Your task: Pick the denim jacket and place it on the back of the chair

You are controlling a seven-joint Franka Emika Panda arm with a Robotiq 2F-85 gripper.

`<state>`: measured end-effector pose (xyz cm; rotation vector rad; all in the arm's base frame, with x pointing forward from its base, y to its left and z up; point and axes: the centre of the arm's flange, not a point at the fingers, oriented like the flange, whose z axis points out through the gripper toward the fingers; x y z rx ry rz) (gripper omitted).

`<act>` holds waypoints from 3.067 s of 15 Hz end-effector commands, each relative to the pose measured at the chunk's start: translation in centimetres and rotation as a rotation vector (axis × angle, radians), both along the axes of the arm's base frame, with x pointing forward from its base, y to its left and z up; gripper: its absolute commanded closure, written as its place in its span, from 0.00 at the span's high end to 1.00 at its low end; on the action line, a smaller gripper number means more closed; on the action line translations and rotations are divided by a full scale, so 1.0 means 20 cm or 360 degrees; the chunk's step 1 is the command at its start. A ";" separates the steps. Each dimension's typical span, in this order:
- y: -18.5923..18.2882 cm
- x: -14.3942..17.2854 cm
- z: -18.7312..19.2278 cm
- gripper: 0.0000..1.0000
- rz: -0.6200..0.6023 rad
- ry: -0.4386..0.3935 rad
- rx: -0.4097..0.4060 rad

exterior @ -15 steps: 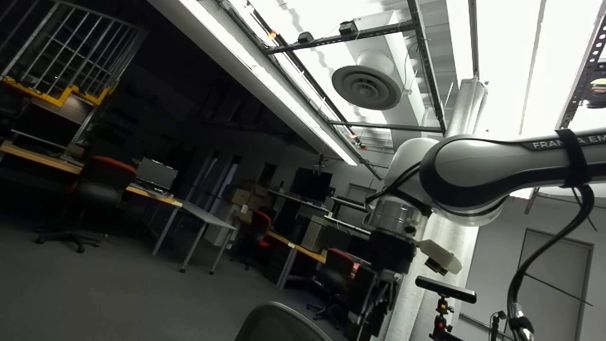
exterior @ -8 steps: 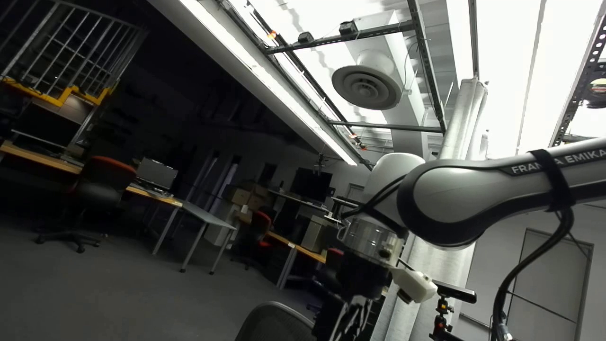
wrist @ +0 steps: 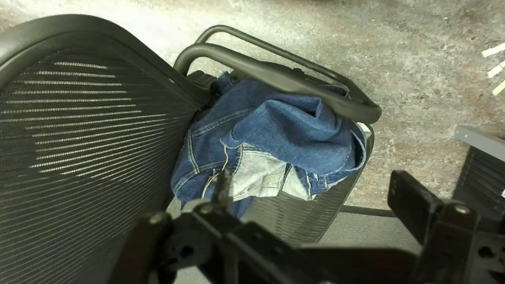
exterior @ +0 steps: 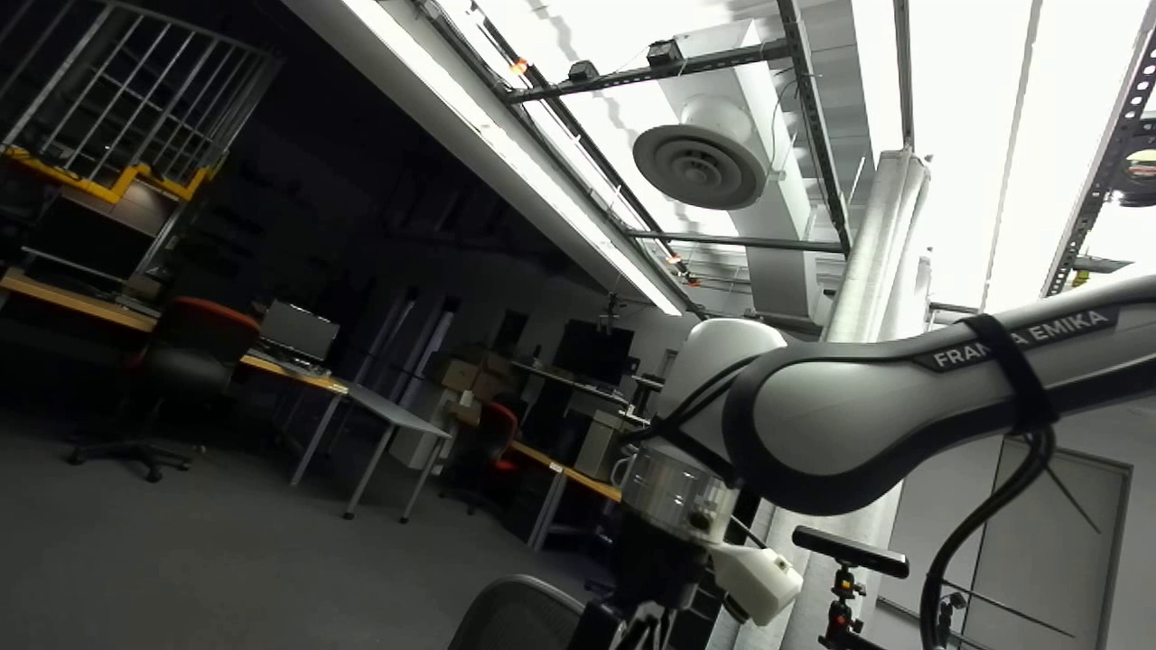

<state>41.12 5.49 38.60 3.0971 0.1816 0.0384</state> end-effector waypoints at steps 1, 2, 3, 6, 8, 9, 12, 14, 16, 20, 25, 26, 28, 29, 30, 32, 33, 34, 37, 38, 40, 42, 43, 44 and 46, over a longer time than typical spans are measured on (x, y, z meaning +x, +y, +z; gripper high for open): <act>0.00 0.00 0.00 1.00 0.0000 -0.0001 0.0000; 0.00 0.00 0.00 1.00 0.0000 -0.0001 0.0000; 0.00 0.00 0.00 1.00 0.0000 -0.0001 0.0000; 0.00 0.00 0.00 1.00 0.0000 -0.0001 0.0000; 0.00 0.00 0.00 1.00 0.0000 -0.0001 0.0000; 0.00 0.00 0.00 1.00 0.0000 -0.0001 0.0000; 0.00 0.00 0.00 1.00 0.0000 -0.0001 0.0000; 0.00 0.00 0.00 1.00 0.0000 -0.0001 0.0000; 0.00 0.00 0.00 1.00 0.0000 -0.0001 0.0000; 0.00 0.00 0.00 1.00 0.0000 -0.0001 0.0000; 0.00 0.00 0.00 1.00 0.0000 -0.0001 0.0000; 0.00 0.00 0.00 1.00 0.0000 -0.0001 0.0000; 0.00 0.00 0.00 1.00 0.0000 -0.0001 0.0000; 0.00 0.00 0.00 1.00 0.0000 -0.0001 0.0000; 0.00 0.00 0.00 1.00 0.0000 -0.0001 0.0000; 0.00 0.00 0.00 1.00 0.0000 -0.0001 0.0000; 0.01 0.02 -0.01 1.00 -0.0004 -0.0005 0.0000; 0.01 0.04 -0.02 1.00 -0.0015 -0.0008 -0.0001; 0.02 0.10 -0.07 1.00 -0.0031 -0.0003 -0.0006; 0.03 0.13 -0.10 1.00 -0.0041 -0.0004 -0.0004; 0.04 0.19 -0.17 1.00 -0.0056 0.0003 0.0001; 0.05 0.24 -0.25 1.00 -0.0062 0.0015 0.0009; 0.05 0.27 -0.30 1.00 -0.0062 0.0021 0.0010; 0.06 0.30 -0.34 1.00 -0.0060 0.0021 0.0014; 0.08 0.35 -0.44 1.00 -0.0054 0.0027 0.0010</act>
